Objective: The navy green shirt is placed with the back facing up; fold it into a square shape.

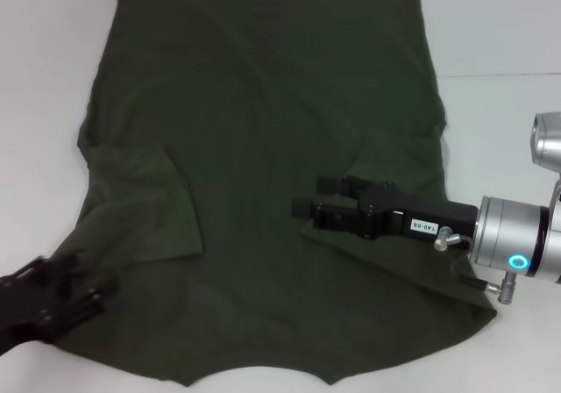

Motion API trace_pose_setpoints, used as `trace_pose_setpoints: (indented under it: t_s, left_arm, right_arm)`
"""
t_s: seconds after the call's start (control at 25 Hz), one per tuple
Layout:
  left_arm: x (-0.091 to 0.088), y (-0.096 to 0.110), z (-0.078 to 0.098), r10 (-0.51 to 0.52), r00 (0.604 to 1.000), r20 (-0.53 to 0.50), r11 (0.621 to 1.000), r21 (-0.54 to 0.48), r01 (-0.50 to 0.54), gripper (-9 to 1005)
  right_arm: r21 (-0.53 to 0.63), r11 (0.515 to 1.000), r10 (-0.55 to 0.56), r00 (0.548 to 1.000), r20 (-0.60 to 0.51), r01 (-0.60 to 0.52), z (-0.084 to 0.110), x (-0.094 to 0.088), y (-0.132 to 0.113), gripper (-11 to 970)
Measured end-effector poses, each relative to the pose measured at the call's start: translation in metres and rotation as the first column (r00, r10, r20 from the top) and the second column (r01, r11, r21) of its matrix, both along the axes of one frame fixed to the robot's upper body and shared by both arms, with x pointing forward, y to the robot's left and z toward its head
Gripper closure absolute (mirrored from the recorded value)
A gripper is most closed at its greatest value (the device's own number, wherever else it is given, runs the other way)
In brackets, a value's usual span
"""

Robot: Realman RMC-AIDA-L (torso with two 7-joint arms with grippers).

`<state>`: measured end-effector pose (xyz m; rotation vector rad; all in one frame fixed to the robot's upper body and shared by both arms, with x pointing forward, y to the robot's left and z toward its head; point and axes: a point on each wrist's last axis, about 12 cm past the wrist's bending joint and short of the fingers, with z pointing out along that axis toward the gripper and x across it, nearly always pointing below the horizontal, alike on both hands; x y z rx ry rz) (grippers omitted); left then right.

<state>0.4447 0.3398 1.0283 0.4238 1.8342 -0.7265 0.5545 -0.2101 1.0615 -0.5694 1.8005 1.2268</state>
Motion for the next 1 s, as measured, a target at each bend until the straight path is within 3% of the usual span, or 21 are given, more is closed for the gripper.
trace_pose_setpoints:
  t_s: [0.4, 1.0]
  left_arm:
    - [-0.022, 0.031, -0.007, 0.131, 0.990, -0.058, 0.989, 0.083, -0.126, 167]
    - [-0.021, 0.036, -0.017, 0.173, 0.979, -0.107, 0.975, 0.162, -0.154, 167]
  right_arm:
    - [-0.029, 0.999, 0.036, 0.999, 0.008, -0.036, 0.002, 0.002, 0.002, 18]
    - [-0.032, 0.999, 0.028, 0.999, 0.029, -0.027, 0.008, 0.009, 0.004, 18]
